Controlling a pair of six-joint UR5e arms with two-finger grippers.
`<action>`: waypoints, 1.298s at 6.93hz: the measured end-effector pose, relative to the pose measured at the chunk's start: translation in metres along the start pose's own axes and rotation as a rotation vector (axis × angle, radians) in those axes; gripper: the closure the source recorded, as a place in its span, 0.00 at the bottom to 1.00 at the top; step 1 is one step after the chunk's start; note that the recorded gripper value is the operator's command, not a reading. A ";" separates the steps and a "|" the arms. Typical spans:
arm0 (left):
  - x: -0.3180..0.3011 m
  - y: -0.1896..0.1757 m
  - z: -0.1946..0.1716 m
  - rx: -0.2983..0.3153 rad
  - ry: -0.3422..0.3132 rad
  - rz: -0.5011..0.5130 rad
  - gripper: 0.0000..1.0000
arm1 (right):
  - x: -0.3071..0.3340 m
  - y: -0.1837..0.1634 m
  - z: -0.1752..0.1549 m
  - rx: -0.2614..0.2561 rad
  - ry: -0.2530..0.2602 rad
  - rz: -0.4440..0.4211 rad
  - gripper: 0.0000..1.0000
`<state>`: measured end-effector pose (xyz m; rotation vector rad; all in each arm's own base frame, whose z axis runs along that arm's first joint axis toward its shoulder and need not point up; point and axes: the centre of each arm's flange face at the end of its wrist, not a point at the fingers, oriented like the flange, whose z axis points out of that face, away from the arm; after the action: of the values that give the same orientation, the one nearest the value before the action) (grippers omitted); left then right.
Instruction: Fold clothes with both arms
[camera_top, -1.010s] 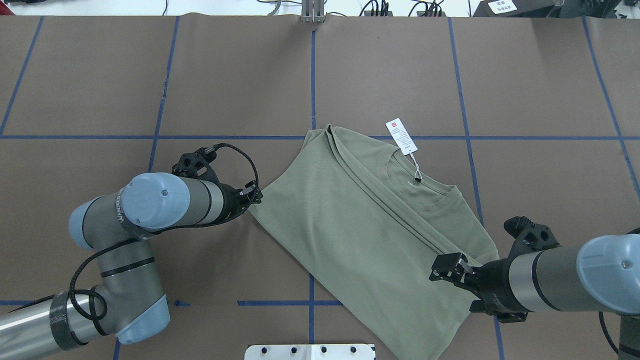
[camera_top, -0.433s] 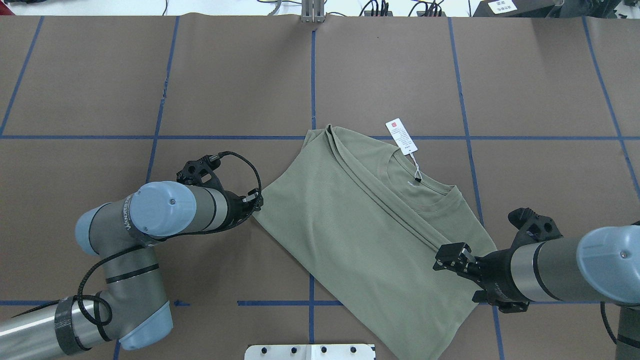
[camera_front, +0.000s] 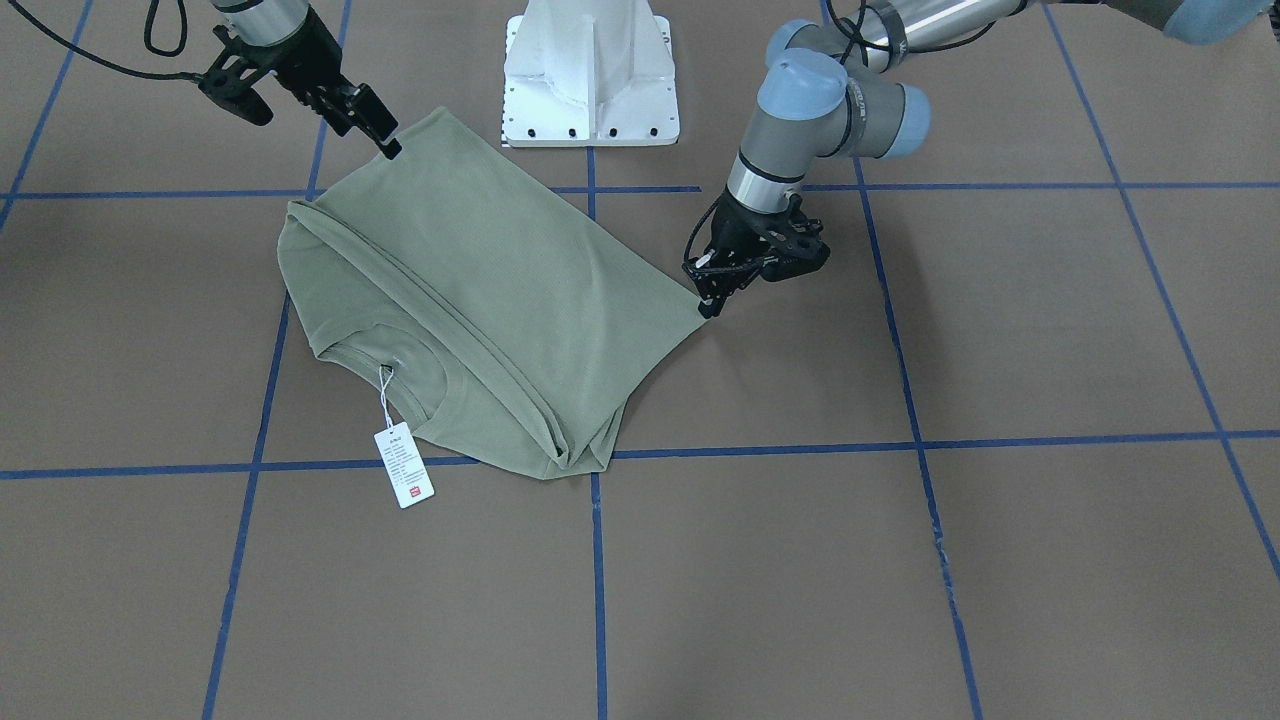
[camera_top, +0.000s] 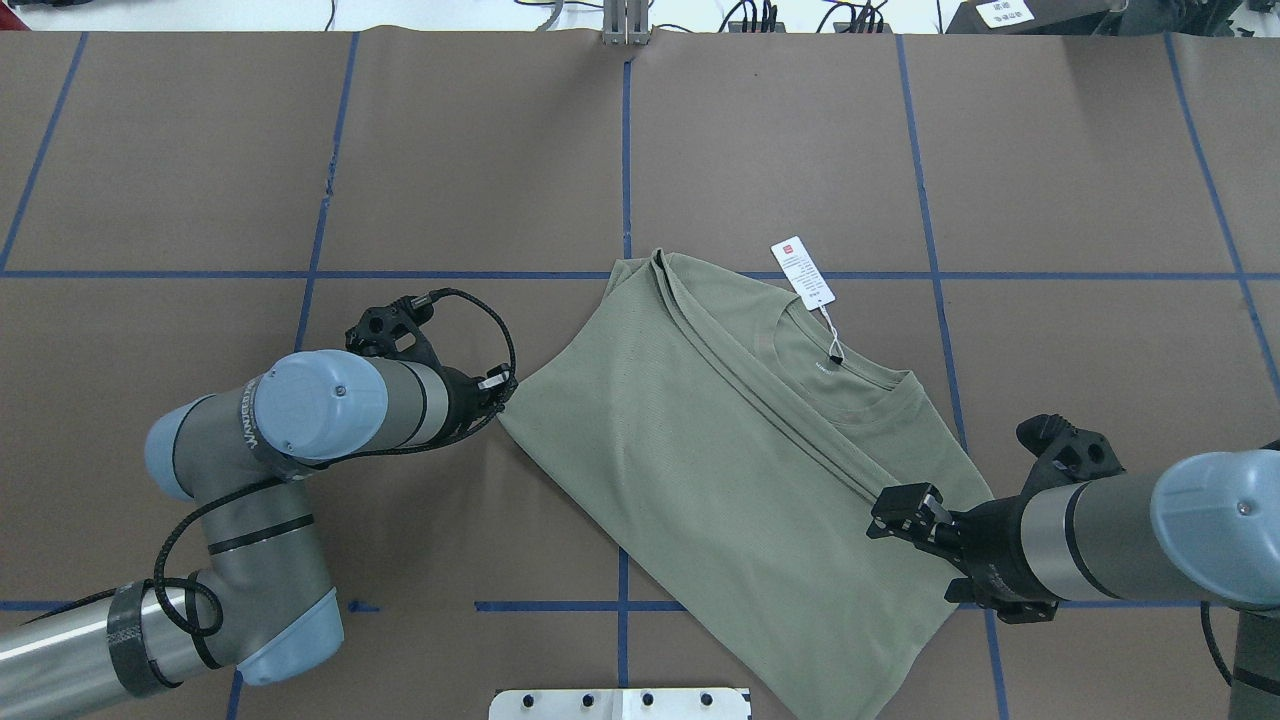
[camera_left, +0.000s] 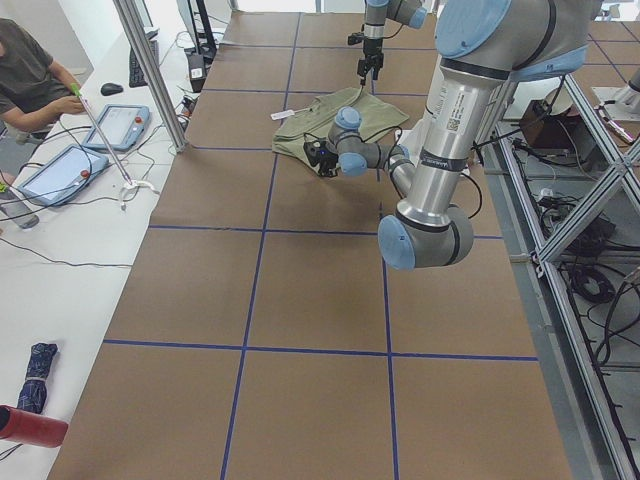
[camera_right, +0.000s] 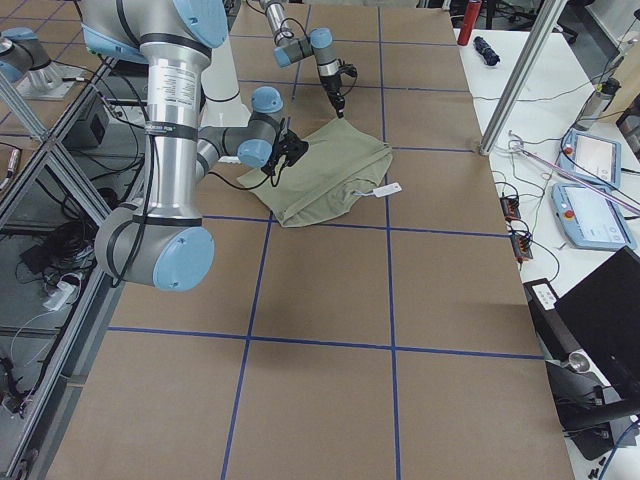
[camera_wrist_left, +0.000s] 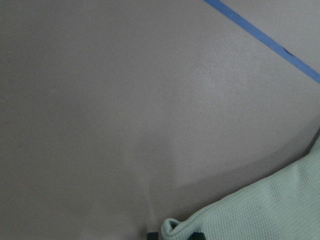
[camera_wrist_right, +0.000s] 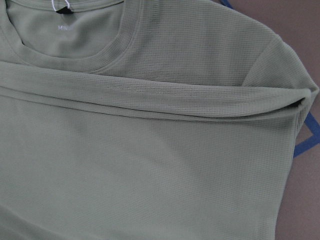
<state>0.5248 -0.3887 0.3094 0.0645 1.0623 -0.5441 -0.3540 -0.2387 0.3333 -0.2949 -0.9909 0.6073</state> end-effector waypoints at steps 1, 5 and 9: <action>-0.003 -0.012 -0.001 0.017 -0.004 0.029 1.00 | 0.000 0.000 0.000 0.001 -0.001 0.000 0.00; -0.015 -0.156 0.008 0.191 -0.066 0.139 1.00 | -0.001 -0.003 -0.001 0.008 -0.005 0.004 0.00; 0.061 -0.315 0.068 0.334 -0.011 0.083 1.00 | -0.008 -0.014 -0.007 0.027 -0.025 0.020 0.00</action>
<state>0.4597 -0.7062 0.3564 0.3967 0.9449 -0.6413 -0.3467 -0.2539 0.3313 -0.2743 -1.0042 0.6431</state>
